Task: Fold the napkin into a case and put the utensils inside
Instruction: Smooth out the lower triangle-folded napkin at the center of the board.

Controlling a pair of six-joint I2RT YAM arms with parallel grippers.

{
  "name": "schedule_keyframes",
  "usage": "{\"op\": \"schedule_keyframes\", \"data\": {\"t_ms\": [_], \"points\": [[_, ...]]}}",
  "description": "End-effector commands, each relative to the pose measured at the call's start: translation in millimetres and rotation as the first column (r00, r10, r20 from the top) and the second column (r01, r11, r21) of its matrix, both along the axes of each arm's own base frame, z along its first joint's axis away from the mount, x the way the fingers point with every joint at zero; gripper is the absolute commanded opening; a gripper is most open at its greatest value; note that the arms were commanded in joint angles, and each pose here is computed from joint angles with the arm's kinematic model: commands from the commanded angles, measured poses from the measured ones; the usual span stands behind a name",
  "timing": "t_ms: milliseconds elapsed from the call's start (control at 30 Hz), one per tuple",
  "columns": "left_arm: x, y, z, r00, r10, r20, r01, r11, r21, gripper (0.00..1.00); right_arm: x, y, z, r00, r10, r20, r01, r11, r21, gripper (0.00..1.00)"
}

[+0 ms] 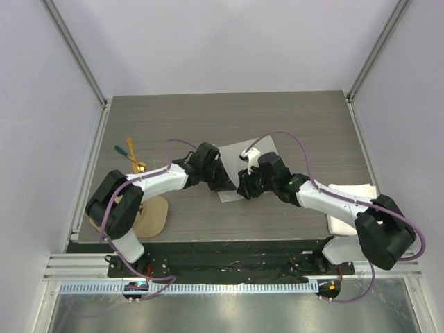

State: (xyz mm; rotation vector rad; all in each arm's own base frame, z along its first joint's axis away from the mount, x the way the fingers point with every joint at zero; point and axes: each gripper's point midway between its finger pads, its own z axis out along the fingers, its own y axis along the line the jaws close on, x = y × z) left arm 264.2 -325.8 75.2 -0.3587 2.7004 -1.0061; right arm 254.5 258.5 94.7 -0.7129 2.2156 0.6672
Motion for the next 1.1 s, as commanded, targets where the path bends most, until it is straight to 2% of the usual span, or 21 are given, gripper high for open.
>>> {"op": "schedule_keyframes", "data": {"t_ms": [0, 133, 300, 400, 433, 467, 667, 800, 967, 1067], "points": [[5.2, -2.4, 23.7, 1.000, 0.027, -0.007, -0.028, 0.997, -0.069, 0.05, 1.5, 12.6, 5.1, 0.981, 0.107, 0.160, -0.112, 0.993, 0.023, 0.46], [7.3, -4.4, 25.0, 0.999, 0.033, -0.024, -0.035, 0.995, -0.095, 0.06, -4.6, 17.3, -3.2, 0.971, 0.122, 0.204, -0.132, 0.991, 0.031, 0.48], [5.5, -10.1, 24.3, 0.998, 0.022, -0.058, -0.030, 0.991, -0.128, 0.04, 1.7, 23.6, 5.9, 0.959, 0.081, 0.271, -0.089, 0.996, 0.017, 0.52], [4.3, -9.8, 24.5, 0.998, 0.026, -0.065, -0.035, 0.990, -0.137, 0.03, 5.5, 21.4, 8.1, 0.946, 0.069, 0.316, -0.062, 0.998, -0.029, 0.53], [4.8, -9.3, 25.2, 0.998, 0.029, -0.062, -0.038, 0.990, -0.136, 0.04, 7.5, 19.4, 8.9, 0.945, 0.054, 0.322, -0.045, 0.998, -0.034, 0.58], [4.0, -8.7, 24.5, 0.997, 0.031, -0.065, -0.039, 0.990, -0.134, 0.04, 10.4, 15.0, 9.6, 0.943, 0.034, 0.331, -0.017, 0.998, -0.054, 0.76], [4.3, -6.1, 25.7, 0.997, 0.035, -0.065, -0.044, 0.990, -0.136, 0.04, 13.7, 10.9, 12.8, 0.937, 0.014, 0.350, 0.013, 0.997, -0.076, 0.71], [5.0, -5.8, 24.1, 0.997, 0.036, -0.073, -0.045, 0.990, -0.134, 0.02, 8.0, 13.1, 14.6, 0.943, 0.021, 0.332, 0.003, 0.997, -0.072, 0.63], [5.5, -4.7, 22.3, 0.995, 0.044, -0.086, -0.056, 0.989, -0.140, 0.02, 4.6, 12.4, 19.5, 0.940, 0.022, 0.341, -0.003, 0.998, -0.057, 0.65], [5.8, -4.0, 23.0, 0.994, 0.049, -0.098, -0.063, 0.986, -0.155, 0.01, 9.0, 15.3, 7.0, 0.945, 0.038, 0.324, -0.006, 0.995, -0.099, 0.64]]}}
